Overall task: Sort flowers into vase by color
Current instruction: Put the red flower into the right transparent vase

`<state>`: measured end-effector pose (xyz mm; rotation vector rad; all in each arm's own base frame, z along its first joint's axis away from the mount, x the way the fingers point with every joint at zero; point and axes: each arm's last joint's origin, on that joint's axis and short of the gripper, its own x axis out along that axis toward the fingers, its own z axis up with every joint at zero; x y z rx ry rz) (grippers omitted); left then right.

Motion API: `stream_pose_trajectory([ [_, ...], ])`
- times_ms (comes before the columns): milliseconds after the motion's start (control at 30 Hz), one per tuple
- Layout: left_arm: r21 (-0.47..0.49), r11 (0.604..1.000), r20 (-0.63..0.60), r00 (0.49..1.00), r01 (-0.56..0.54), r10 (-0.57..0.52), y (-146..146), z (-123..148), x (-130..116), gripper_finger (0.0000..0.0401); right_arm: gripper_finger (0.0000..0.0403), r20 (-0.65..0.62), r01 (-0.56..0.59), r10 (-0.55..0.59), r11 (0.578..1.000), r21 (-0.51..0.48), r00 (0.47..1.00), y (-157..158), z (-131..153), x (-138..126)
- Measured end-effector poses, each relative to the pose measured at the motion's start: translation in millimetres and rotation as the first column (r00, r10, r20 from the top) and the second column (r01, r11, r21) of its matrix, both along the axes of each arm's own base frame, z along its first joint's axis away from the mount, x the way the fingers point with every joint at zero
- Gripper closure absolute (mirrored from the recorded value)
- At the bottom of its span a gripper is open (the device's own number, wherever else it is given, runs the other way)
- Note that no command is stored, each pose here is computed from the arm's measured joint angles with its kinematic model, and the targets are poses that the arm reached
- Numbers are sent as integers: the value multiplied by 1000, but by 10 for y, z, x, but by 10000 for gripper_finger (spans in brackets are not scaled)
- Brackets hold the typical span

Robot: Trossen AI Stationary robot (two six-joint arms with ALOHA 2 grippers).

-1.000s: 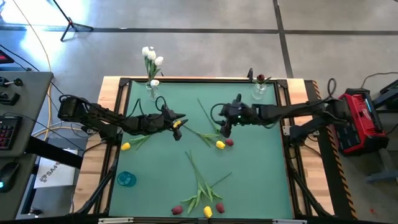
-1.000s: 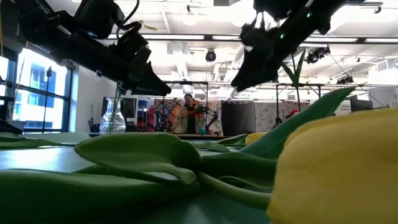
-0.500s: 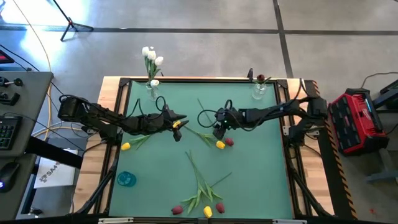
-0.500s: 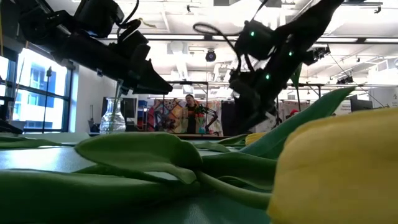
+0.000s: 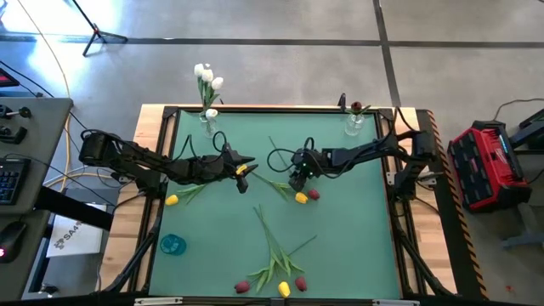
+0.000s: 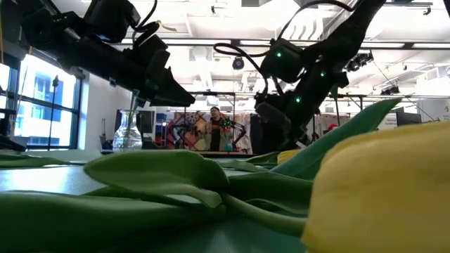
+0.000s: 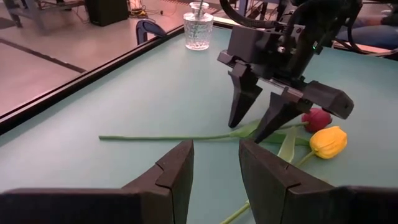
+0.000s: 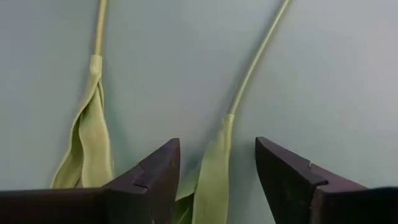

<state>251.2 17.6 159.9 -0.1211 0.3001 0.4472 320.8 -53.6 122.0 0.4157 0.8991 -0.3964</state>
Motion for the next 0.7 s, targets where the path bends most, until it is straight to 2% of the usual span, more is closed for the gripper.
stream_pose_trajectory([
  [133,0,1000,0,1000,-2,2,0,0,0,286,243,-12,-2,2,1000,6,1000,1,-5,-11],
  [333,6,1000,1,1000,-17,17,5,2,-2,286,337,-63,0,0,1000,15,998,-9,-24,-55],
  [467,84,996,-34,999,0,3,9,3,-3,285,389,-71,-46,48,998,36,996,5,-8,-70],
  [567,175,983,-85,995,60,-46,3,3,0,278,396,-97,-100,109,991,94,989,35,73,-84],
  [700,263,951,-127,983,162,-133,-48,48,43,264,386,-138,-141,153,985,95,978,62,347,-30],
])
